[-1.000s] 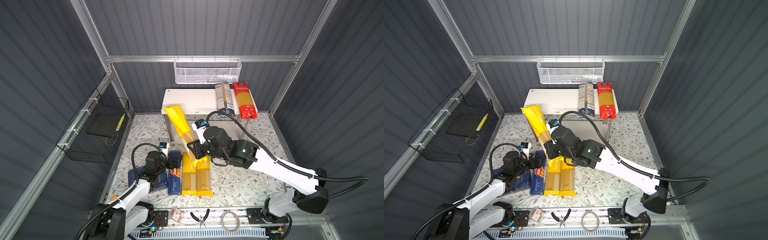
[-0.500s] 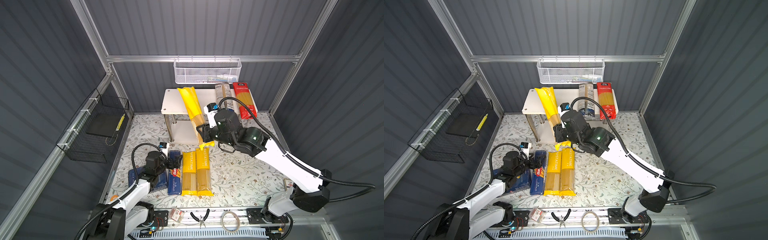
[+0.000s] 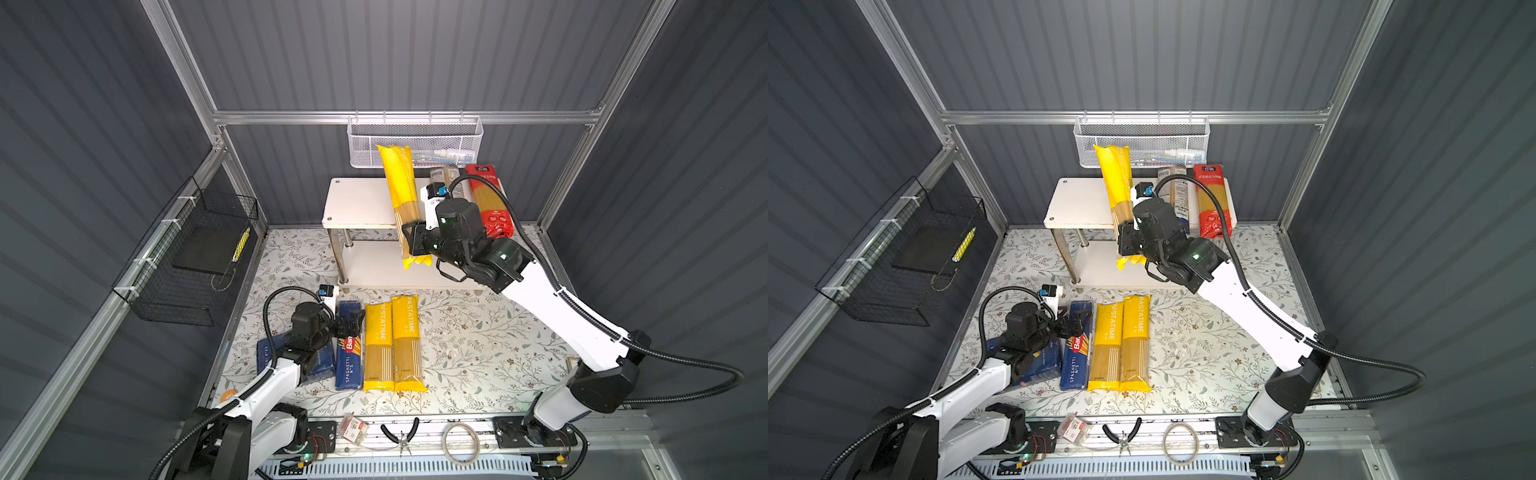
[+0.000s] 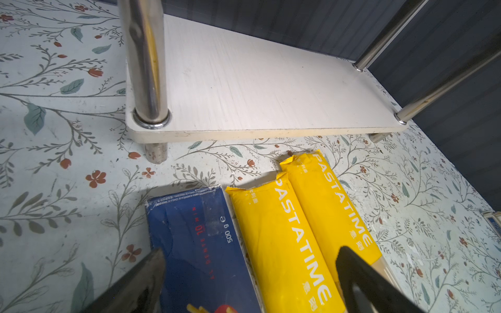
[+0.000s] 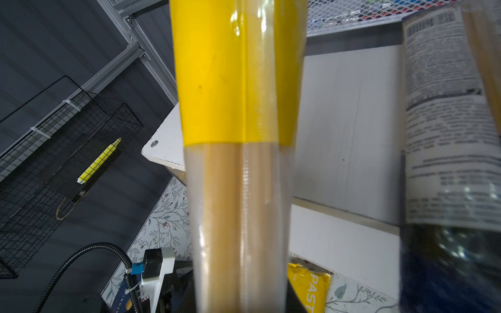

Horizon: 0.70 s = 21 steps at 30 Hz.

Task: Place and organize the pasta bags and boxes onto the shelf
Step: 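Carry the upright yellow bag over the top shelf beside the clear-wrapped bag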

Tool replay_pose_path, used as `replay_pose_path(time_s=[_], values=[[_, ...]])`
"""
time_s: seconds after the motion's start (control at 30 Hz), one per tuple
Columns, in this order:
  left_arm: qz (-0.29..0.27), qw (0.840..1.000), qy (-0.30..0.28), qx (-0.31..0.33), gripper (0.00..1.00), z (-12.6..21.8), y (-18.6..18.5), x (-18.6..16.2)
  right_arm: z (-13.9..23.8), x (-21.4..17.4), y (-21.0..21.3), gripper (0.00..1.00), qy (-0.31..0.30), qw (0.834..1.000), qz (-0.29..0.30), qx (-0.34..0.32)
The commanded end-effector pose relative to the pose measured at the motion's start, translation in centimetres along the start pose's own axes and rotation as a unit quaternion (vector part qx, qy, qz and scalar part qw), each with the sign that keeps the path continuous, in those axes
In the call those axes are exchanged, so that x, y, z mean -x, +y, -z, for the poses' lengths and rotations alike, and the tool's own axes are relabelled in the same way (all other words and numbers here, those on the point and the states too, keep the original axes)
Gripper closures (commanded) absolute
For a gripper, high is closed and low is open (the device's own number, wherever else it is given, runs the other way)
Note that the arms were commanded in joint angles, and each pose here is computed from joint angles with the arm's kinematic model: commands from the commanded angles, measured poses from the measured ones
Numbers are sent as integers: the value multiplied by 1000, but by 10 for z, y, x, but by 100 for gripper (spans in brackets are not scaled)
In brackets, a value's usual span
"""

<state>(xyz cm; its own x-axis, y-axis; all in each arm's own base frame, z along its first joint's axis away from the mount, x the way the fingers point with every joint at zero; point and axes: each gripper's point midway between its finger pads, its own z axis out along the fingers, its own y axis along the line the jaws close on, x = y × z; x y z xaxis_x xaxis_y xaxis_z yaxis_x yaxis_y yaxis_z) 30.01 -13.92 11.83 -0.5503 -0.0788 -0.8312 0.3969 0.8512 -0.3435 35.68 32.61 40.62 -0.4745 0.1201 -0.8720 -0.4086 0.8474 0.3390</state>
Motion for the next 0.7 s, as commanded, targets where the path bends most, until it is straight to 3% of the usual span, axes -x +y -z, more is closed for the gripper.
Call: replay_pose_path(time_s=[0.0, 0.67], values=[[-2, 1000, 4, -5, 1, 0, -2, -2, 29, 80, 23, 84, -127, 990, -21, 52], [-1, 1000, 4, -13, 1, 0, -4, -2, 2, 100, -11, 84, -147, 988, -48, 13]])
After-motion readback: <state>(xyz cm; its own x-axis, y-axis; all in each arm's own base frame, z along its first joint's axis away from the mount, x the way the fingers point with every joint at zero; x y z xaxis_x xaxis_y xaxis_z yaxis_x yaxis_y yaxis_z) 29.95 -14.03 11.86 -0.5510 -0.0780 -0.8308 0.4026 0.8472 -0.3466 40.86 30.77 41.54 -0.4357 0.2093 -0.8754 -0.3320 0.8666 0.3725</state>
